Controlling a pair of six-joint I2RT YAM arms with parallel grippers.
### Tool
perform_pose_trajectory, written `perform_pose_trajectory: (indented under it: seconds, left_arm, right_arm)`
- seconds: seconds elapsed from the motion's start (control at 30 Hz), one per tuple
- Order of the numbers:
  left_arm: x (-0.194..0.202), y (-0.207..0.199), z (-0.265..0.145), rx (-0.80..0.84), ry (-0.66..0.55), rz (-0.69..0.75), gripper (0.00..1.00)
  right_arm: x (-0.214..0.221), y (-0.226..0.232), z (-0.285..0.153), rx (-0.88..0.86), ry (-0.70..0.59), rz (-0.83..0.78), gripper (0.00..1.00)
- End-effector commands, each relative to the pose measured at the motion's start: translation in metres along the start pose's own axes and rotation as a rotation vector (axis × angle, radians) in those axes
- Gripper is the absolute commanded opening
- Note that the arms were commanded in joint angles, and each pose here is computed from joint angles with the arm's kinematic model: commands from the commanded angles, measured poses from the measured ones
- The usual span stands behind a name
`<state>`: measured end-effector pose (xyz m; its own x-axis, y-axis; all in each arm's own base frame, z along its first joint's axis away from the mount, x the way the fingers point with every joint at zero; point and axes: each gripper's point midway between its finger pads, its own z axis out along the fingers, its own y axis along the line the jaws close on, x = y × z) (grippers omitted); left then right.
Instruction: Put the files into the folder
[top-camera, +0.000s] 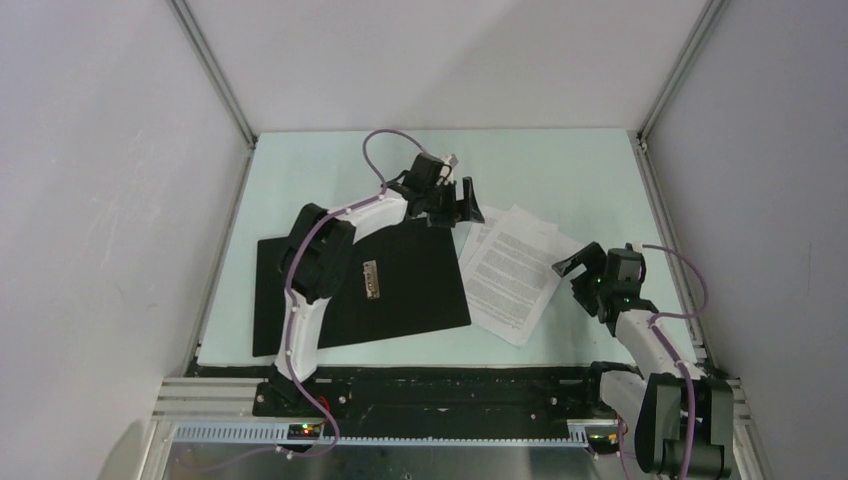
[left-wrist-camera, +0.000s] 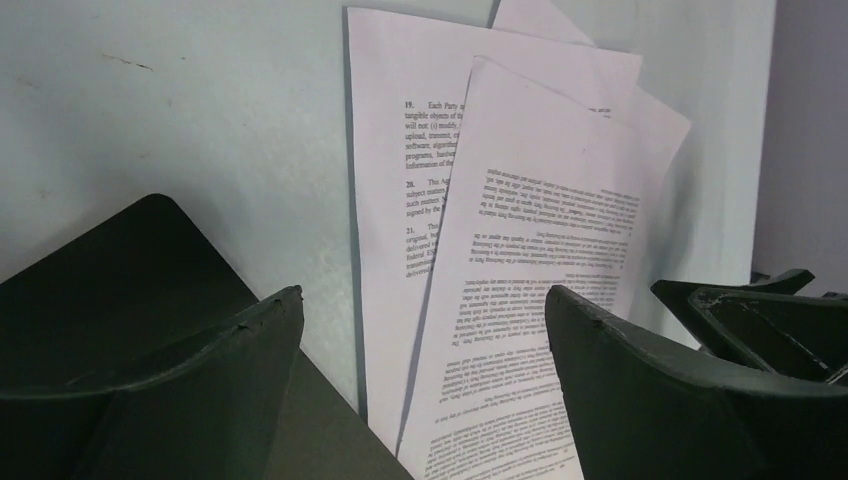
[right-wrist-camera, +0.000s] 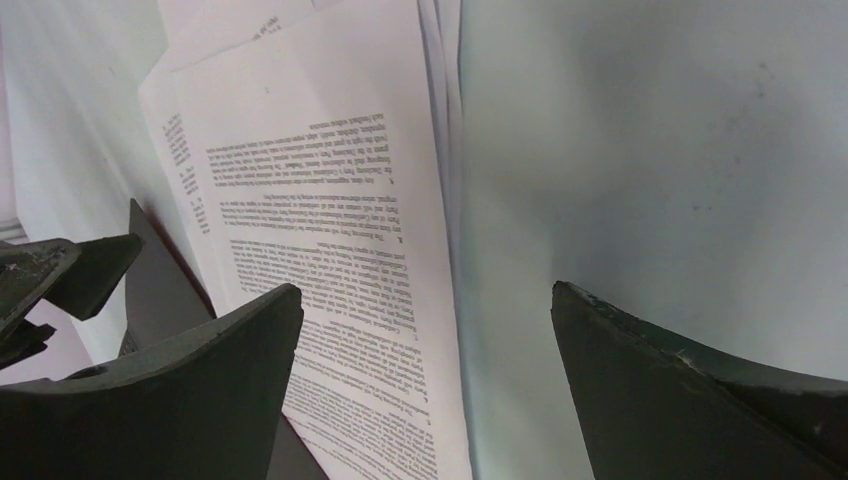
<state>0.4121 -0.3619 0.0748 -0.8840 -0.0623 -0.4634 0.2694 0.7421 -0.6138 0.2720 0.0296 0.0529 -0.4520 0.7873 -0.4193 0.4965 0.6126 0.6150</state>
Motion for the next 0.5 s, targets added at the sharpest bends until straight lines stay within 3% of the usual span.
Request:
perform_pose_trajectory:
  seconds: [0.0,0.47]
  left_arm:
    - [-0.003,-0.009,0.010,0.013,0.018,0.070,0.96]
    - [0.046,0.003,0.050,-0.166,0.107,0.015,0.95]
  right_arm:
    - [-0.004,0.008,0.010,-0.063,-0.024,0.024,0.99]
    - [0.005,0.008,0.027,-0.057,0.033,0.022,0.99]
